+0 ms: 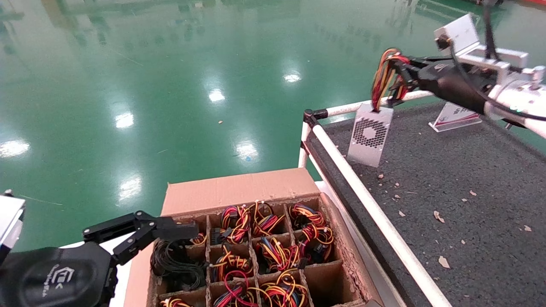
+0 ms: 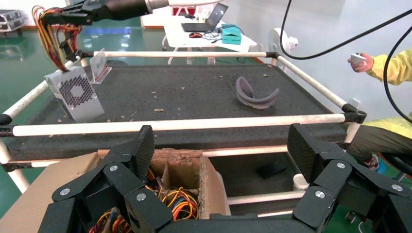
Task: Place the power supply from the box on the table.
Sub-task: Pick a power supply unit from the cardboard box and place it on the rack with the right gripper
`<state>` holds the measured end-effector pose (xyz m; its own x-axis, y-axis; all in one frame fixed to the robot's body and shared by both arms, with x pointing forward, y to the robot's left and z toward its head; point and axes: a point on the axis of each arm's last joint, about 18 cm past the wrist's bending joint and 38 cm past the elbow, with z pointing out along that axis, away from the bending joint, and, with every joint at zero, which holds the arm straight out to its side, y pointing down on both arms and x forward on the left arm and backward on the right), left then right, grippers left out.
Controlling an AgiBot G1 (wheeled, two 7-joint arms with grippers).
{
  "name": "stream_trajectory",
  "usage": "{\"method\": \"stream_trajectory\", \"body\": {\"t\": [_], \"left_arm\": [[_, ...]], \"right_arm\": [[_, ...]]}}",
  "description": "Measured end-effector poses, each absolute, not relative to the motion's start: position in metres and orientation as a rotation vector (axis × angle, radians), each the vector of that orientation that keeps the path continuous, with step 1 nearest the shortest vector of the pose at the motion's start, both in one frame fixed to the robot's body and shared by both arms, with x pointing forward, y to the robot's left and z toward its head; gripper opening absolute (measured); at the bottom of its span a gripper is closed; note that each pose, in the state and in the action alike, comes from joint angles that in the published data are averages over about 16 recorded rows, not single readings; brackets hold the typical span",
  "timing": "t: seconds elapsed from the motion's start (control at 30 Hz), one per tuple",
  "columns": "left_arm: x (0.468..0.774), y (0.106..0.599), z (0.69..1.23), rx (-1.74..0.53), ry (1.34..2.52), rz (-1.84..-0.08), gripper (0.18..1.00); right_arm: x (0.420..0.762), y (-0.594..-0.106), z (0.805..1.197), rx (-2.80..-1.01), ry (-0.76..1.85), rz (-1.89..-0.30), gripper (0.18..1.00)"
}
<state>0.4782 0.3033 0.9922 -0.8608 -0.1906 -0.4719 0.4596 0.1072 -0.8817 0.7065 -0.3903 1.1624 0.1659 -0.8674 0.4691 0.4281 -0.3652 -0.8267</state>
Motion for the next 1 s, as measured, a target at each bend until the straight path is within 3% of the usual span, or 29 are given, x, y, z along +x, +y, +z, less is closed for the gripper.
{"method": "stream_trajectory", "body": {"t": [0.57, 1.0], "left_arm": [[0.478, 0.303, 0.992, 0.261, 1.916, -1.804, 1.000], [0.478, 0.303, 0.992, 0.261, 1.916, -1.804, 1.000]], "right_arm": [[0.734, -0.354, 1.144, -1.361, 0.467, -1.511, 0.221], [0.738, -0.339, 1.155, -1.330, 0.456, -1.538, 0.220]]}}
